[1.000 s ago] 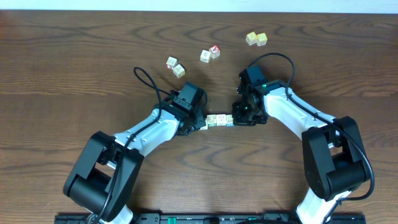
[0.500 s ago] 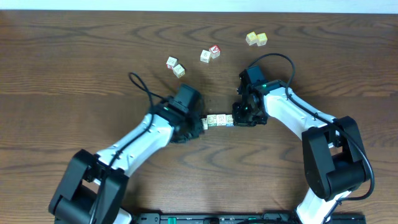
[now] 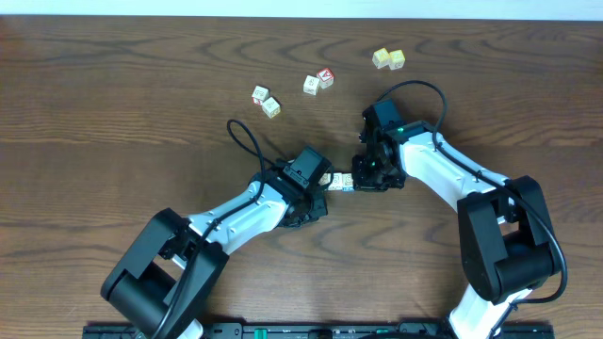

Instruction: Lift 4 blocks

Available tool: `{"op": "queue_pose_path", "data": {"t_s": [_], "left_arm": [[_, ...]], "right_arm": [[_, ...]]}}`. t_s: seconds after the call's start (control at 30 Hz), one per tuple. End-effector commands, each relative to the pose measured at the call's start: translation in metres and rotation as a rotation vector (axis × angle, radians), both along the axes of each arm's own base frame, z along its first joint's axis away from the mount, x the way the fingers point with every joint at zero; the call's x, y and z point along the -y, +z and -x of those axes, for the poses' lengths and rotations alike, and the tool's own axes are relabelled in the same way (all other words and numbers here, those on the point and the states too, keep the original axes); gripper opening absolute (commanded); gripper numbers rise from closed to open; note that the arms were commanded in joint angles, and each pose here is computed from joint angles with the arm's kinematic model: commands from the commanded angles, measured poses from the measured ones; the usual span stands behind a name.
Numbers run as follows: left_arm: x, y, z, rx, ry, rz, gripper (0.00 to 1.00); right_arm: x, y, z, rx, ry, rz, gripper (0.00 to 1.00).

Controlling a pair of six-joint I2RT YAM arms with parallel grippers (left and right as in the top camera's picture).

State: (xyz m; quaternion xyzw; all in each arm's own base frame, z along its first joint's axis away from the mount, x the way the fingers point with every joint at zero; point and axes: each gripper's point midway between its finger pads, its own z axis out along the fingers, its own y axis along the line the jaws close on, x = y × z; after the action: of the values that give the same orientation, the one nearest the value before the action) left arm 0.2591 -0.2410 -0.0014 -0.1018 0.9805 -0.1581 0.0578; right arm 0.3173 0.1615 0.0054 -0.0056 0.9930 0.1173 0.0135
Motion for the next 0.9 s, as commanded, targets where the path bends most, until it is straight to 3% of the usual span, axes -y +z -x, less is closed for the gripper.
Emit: {"op": "queue_pose_path", "data": {"t_s": [0.0,0.4,0.87], "left_arm": [[-0.006,-0.01,-0.003,0.004,0.026,-0.031,0.07],[-0.018,-0.011,-0.016,0.074,0.059,-0.103,0.07],[-0.011,-0.007,-0.026,0.114,0.062,-0.068,0.07]], "right_arm": [[-0.001,0.001,0.0,0.008,0.015,0.001,0.02],[-0.001,0.001,0.0,0.008,0.015,0.001,0.02],[-0.001,0.001,-0.001,0.012,0.015,0.0,0.01]]}}
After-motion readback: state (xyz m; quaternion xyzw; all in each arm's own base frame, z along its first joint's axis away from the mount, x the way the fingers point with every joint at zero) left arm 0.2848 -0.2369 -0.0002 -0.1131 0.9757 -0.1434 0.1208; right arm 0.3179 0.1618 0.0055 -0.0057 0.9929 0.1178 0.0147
